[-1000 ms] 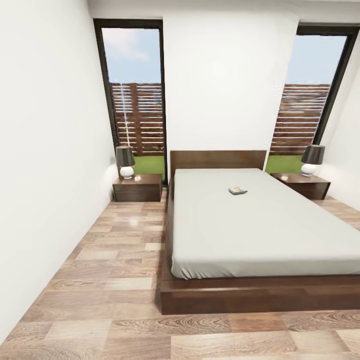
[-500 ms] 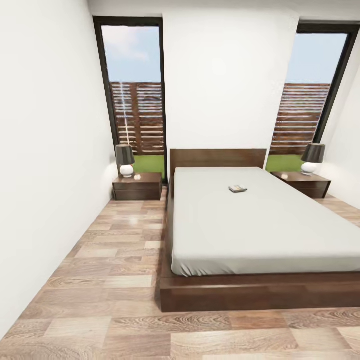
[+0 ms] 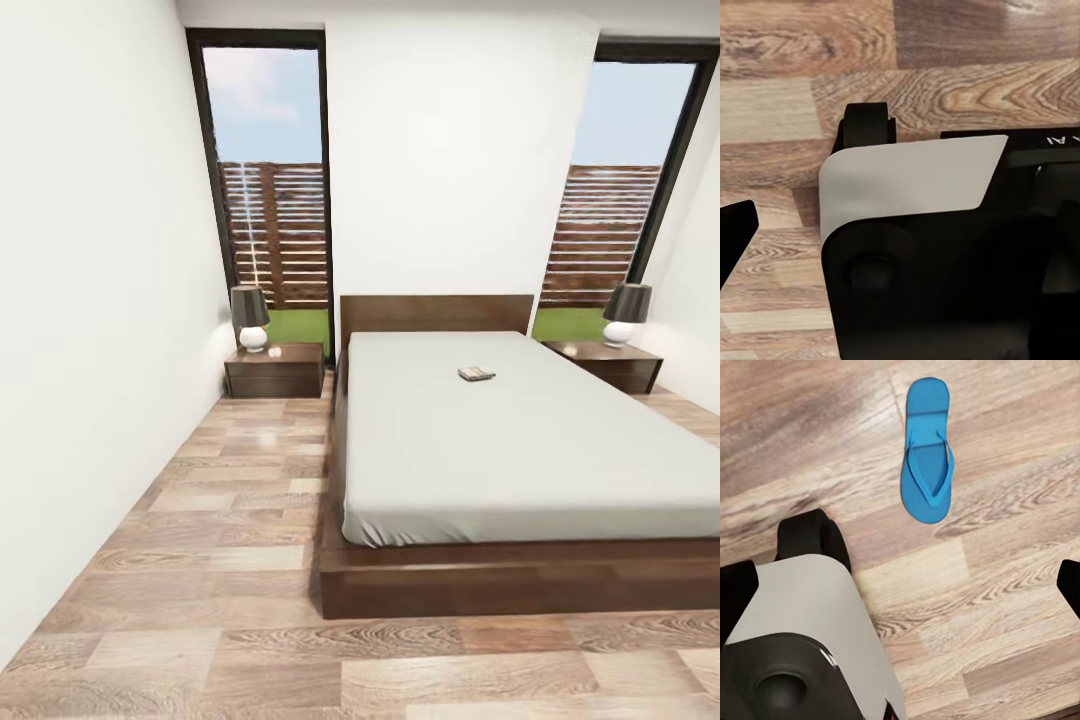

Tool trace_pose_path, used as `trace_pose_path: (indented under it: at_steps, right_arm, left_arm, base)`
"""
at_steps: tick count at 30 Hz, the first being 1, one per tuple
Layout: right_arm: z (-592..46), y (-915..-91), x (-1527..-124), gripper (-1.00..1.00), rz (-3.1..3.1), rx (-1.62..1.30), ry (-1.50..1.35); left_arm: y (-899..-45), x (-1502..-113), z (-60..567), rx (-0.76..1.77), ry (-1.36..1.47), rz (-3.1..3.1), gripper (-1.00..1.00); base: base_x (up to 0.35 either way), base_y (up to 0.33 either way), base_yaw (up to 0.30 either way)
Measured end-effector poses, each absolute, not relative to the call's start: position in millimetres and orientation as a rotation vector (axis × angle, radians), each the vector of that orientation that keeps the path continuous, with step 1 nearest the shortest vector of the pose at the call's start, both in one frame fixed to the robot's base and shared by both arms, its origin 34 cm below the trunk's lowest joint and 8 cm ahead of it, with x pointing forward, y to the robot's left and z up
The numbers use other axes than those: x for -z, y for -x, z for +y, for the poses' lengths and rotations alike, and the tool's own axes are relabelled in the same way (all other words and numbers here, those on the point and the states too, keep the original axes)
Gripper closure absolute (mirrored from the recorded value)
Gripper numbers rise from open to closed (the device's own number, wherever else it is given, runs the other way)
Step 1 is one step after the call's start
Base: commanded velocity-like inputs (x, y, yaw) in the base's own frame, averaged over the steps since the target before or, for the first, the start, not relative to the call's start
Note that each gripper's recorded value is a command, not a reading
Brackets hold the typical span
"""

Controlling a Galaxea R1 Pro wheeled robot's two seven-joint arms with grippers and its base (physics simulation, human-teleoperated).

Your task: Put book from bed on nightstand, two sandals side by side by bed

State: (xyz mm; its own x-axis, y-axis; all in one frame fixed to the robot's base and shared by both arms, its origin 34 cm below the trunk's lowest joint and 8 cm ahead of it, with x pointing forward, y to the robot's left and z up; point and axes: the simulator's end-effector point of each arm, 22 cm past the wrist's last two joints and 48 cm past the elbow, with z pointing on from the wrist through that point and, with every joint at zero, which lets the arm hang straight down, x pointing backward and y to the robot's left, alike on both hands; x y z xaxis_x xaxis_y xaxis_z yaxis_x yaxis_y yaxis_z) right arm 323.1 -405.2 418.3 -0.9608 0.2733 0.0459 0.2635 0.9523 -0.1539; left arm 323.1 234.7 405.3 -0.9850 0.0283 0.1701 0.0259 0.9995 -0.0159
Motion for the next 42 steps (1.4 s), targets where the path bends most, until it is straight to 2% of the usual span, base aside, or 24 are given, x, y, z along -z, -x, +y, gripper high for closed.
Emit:
trace_pose_path:
  at_steps: [42]
  right_arm:
    - [-408.9, -326.4, -405.7, -1.00, -3.059, -0.223, 0.423]
  left_arm:
    - [-332.3, -391.0, 233.8, -0.030, 0.037, -3.013, -1.00]
  base:
    - [0.000, 0.000, -0.006]
